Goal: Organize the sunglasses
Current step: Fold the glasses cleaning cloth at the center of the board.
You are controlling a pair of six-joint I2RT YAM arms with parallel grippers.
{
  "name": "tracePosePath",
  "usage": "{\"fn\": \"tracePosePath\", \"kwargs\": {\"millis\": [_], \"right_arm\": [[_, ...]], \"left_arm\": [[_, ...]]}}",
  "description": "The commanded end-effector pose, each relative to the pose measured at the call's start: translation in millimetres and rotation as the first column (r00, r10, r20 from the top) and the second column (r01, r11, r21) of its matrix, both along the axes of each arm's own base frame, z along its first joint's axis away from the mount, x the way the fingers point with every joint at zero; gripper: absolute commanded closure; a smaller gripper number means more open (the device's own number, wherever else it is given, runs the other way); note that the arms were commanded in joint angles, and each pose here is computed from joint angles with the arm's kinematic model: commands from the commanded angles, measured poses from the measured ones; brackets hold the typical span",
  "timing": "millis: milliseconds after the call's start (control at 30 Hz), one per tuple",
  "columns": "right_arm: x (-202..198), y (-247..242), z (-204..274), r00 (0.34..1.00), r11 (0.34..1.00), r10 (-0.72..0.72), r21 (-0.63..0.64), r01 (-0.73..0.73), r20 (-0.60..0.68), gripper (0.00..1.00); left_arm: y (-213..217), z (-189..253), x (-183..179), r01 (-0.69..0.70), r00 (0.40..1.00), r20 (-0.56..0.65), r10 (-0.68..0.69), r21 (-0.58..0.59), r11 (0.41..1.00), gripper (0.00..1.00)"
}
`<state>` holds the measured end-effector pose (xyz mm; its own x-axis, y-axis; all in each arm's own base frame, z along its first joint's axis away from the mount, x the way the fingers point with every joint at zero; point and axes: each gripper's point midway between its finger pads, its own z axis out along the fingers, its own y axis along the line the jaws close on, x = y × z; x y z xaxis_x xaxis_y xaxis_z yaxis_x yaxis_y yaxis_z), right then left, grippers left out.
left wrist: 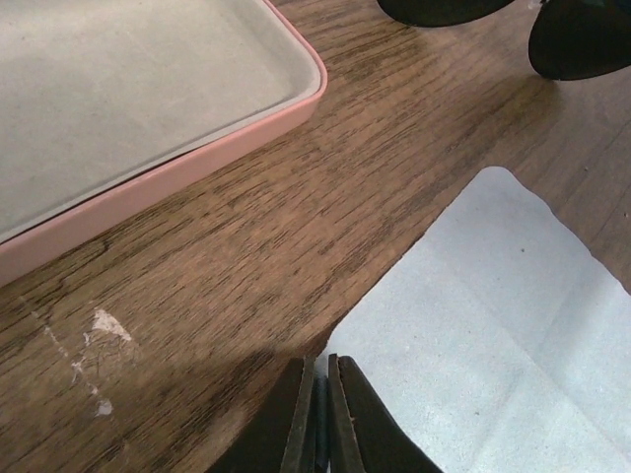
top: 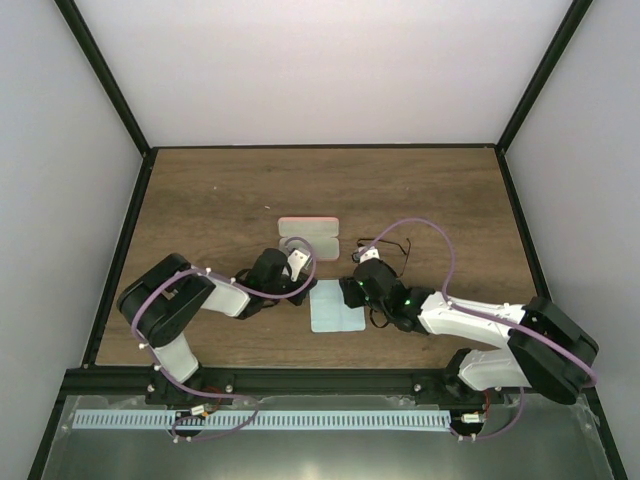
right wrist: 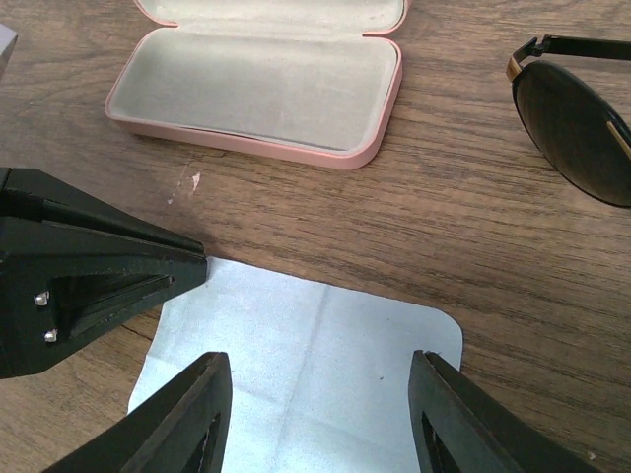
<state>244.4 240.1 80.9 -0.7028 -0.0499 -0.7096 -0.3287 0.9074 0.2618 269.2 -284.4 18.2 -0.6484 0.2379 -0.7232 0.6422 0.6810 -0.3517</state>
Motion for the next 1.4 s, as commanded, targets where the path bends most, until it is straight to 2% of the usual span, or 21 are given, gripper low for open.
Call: {"fn": "tracePosePath", "kwargs": {"millis": [0, 200, 433, 700, 967, 1367], "right_arm": [[4.4, 1.3, 3.8, 1.0, 1.0, -0.008, 0.012, 0.007, 0.013, 0.49], [5.0, 1.1, 3.6, 1.0, 1.0, -0.012, 0.013, 0.012, 0.013, 0.49], [11.2, -3.4, -6.1, 0.999, 0.999, -0.049, -0.021, 0.049, 0.012, 0.48], [33.4, -20.8, -15.1, 0.996, 0.996, -0.091, 0.008, 0.091, -0.006, 0.49], [40.4, -22.7, -34.8, 0.996, 0.996, -0.084, -0.039, 0.082, -0.033, 0.6], [42.9, -19.1, -56.8, 0.995, 0.995, -0.066, -0.077, 0.06, -0.08, 0.68]], "left_arm": [[0.2, -10.0, -4.1, 0.014, 0.999, -0.034, -0.014, 0.013, 1.0, 0.92], [-0.6, -9.0, -4.7, 0.017, 0.999, -0.037, -0.016, 0.006, 1.0, 0.96], [-1.4, -4.0, -6.1, 0.022, 0.999, -0.032, -0.022, -0.008, 1.0, 0.96], [-0.7, -3.0, -7.9, 0.024, 0.999, -0.029, -0.025, -0.014, 1.0, 0.96], [-0.4, -2.4, -8.6, 0.025, 0.999, -0.025, -0.026, -0.018, 1.0, 0.96], [-0.5, -3.7, -8.5, 0.028, 0.999, -0.025, -0.028, -0.016, 0.999, 0.96]]}}
